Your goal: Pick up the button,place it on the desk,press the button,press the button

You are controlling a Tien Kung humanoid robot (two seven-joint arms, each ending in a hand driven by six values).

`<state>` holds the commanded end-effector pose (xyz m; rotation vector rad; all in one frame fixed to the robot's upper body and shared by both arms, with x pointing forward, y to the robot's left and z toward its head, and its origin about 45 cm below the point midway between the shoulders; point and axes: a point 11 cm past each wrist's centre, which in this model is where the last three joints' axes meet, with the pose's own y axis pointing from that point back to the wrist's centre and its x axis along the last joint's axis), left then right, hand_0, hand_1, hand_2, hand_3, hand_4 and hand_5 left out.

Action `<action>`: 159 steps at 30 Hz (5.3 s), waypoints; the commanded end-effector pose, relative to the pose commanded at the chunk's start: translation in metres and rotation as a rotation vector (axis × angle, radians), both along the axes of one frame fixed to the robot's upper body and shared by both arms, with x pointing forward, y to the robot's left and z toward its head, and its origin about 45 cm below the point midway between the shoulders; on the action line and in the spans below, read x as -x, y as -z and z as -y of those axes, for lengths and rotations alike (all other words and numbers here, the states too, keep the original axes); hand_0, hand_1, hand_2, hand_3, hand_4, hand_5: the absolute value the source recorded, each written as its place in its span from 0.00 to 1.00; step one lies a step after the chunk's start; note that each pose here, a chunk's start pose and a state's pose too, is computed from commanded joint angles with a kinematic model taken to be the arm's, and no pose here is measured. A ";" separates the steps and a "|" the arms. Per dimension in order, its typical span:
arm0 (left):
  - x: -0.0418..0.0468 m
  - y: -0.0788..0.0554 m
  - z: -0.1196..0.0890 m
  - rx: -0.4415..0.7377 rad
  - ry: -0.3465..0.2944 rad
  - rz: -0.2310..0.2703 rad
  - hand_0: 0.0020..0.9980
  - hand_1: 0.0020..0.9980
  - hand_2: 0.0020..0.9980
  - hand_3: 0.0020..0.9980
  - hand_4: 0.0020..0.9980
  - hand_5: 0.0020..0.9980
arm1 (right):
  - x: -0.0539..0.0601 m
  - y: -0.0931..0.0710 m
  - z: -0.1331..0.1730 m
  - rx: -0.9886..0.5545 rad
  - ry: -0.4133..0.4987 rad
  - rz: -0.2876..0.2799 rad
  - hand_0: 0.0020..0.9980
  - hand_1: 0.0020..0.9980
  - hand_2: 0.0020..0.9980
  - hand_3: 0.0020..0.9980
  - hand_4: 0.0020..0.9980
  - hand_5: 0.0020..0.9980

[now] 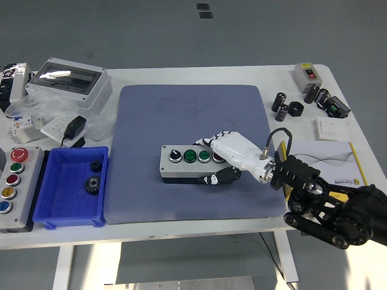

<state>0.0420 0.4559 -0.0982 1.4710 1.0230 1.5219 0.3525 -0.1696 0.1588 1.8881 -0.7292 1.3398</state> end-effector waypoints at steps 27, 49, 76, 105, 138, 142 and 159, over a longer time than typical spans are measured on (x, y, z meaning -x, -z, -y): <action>0.0017 -0.001 -0.002 -0.002 0.001 -0.006 0.63 0.59 0.52 0.58 0.60 0.18 | 0.001 -0.003 0.009 -0.074 0.067 -0.129 0.85 0.86 0.86 0.95 0.59 0.00; 0.0023 0.000 -0.001 -0.001 0.006 -0.009 0.63 0.58 0.51 0.57 0.59 0.17 | 0.005 -0.014 0.012 -0.131 0.078 -0.201 0.85 0.89 0.90 1.00 0.64 0.01; 0.0124 0.003 0.003 0.009 -0.009 -0.025 0.63 0.57 0.51 0.57 0.56 0.13 | 0.022 -0.095 0.053 -0.532 0.161 -0.298 0.95 0.98 0.99 1.00 0.71 0.07; 0.0106 0.001 0.001 0.007 -0.012 -0.024 0.63 0.57 0.50 0.57 0.56 0.12 | 0.014 -0.092 0.024 -0.117 0.140 -0.539 0.07 0.15 0.22 0.75 0.60 0.00; 0.0103 0.002 0.003 0.011 -0.008 -0.020 0.63 0.57 0.49 0.57 0.56 0.12 | 0.001 -0.112 0.022 -0.346 0.154 -0.458 0.03 0.13 0.21 0.74 0.60 0.00; 0.0107 0.003 0.003 0.012 -0.009 -0.018 0.63 0.57 0.49 0.57 0.56 0.12 | -0.005 -0.123 0.030 -0.467 0.188 -0.331 0.03 0.12 0.21 0.73 0.60 0.00; 0.0154 0.006 0.012 0.026 -0.012 -0.018 0.63 0.57 0.49 0.57 0.56 0.13 | 0.009 -0.126 0.114 -1.137 0.470 0.177 0.23 0.39 0.45 0.79 0.99 0.59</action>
